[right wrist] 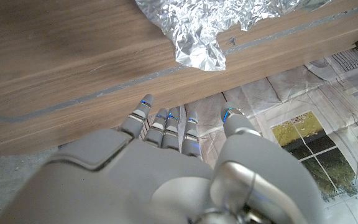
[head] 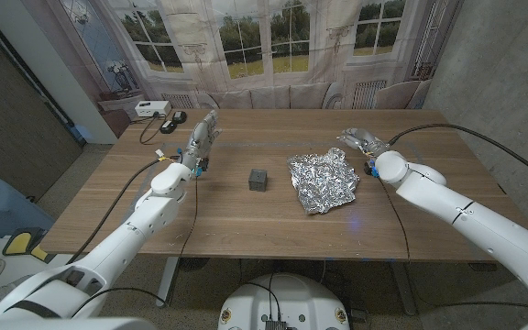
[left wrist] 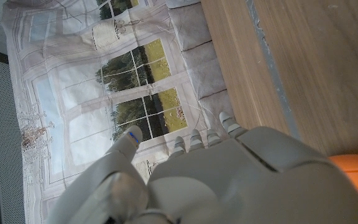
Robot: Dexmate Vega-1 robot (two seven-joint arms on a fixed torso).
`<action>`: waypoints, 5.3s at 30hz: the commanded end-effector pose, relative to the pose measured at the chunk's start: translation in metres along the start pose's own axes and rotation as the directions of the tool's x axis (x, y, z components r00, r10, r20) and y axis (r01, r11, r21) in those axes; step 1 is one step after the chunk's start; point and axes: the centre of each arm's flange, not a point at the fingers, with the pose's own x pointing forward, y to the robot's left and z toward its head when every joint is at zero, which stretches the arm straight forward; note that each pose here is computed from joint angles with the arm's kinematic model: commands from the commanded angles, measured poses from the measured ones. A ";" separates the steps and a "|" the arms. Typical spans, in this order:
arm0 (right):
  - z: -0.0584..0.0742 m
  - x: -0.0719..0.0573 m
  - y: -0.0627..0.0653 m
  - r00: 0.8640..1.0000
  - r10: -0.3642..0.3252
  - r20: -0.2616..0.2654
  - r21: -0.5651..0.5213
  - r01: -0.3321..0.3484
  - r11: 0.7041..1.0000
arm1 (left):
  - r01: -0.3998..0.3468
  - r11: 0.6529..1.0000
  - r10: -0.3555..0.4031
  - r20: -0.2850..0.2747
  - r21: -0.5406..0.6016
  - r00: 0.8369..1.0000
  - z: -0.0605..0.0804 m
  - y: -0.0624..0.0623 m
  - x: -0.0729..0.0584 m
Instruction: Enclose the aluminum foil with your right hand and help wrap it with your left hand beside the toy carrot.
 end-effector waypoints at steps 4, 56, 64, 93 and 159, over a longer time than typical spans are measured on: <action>0.012 -0.004 0.010 0.999 0.004 -0.039 -0.169 -0.011 0.986 | -0.030 0.999 0.030 -0.012 -0.015 0.999 -0.002 0.007 -0.013; 0.046 0.007 0.052 0.990 -0.101 -0.095 -0.527 0.036 0.849 | -0.071 0.997 0.071 0.000 -0.021 0.997 0.003 0.028 -0.042; 0.047 0.008 0.055 0.984 -0.163 -0.068 -0.571 0.095 0.815 | -0.072 0.997 0.072 -0.002 -0.024 0.997 0.002 0.029 -0.043; 0.041 -0.004 0.049 0.958 -0.287 0.002 -0.510 0.248 0.824 | -0.056 0.998 0.055 -0.009 -0.023 0.998 0.000 0.026 -0.034; 0.138 -0.024 0.058 0.858 -0.286 0.426 0.147 0.247 0.958 | -0.059 0.998 0.060 0.026 -0.033 0.998 0.005 0.033 -0.058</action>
